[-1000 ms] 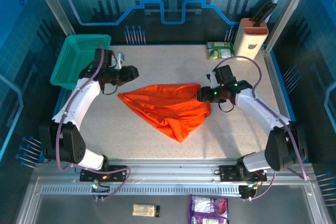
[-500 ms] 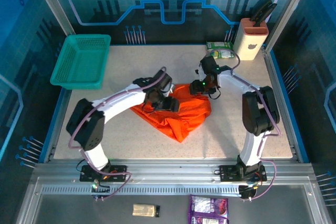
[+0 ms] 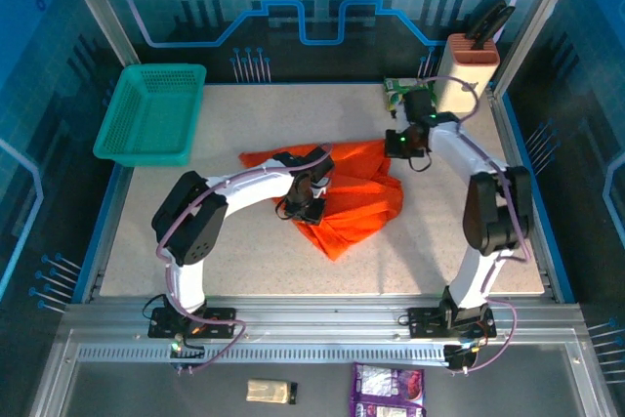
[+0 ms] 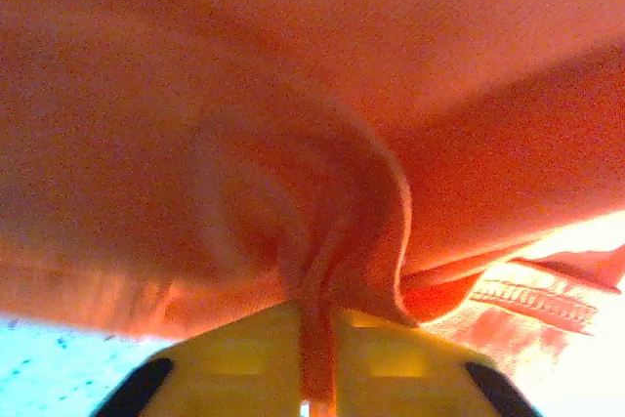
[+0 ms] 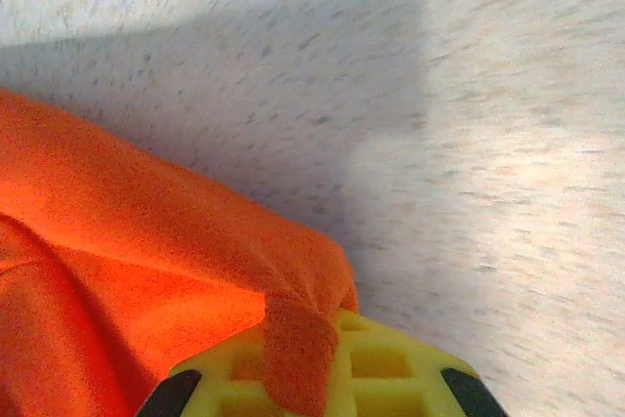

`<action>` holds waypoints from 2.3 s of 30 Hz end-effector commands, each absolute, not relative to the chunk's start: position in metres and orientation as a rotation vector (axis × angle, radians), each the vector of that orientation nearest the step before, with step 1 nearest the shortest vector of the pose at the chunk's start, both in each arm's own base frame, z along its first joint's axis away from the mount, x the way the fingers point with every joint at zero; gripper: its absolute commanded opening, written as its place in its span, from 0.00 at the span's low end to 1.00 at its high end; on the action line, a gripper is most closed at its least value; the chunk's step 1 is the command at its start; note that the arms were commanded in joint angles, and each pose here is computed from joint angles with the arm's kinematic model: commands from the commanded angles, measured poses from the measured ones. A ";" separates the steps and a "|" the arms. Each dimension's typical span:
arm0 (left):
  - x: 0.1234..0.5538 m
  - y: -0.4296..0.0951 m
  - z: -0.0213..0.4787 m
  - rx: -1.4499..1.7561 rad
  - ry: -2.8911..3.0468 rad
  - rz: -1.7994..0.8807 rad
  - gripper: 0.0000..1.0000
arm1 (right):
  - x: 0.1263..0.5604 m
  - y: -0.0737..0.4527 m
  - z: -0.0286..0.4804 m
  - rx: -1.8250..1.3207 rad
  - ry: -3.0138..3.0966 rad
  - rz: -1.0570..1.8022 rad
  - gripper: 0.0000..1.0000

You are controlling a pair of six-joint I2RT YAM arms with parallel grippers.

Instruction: Fold the inside-out t-shirt

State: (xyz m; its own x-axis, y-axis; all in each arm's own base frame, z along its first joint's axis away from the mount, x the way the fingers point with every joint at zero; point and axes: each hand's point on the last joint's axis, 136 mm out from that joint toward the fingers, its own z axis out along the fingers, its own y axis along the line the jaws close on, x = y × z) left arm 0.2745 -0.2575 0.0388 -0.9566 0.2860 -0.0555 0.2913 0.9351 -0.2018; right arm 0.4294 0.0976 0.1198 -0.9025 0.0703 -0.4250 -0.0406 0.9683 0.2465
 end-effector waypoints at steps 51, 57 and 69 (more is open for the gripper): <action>0.290 -0.160 0.002 -0.117 3.058 0.236 0.47 | 0.287 0.183 0.074 0.166 2.836 0.225 0.22; 0.292 -0.152 0.001 -0.134 3.056 0.244 0.34 | 0.289 0.170 0.091 0.155 2.792 0.173 0.00; 0.329 -0.117 0.081 -0.185 2.794 0.144 0.00 | 0.298 0.151 0.136 0.172 2.686 0.165 0.00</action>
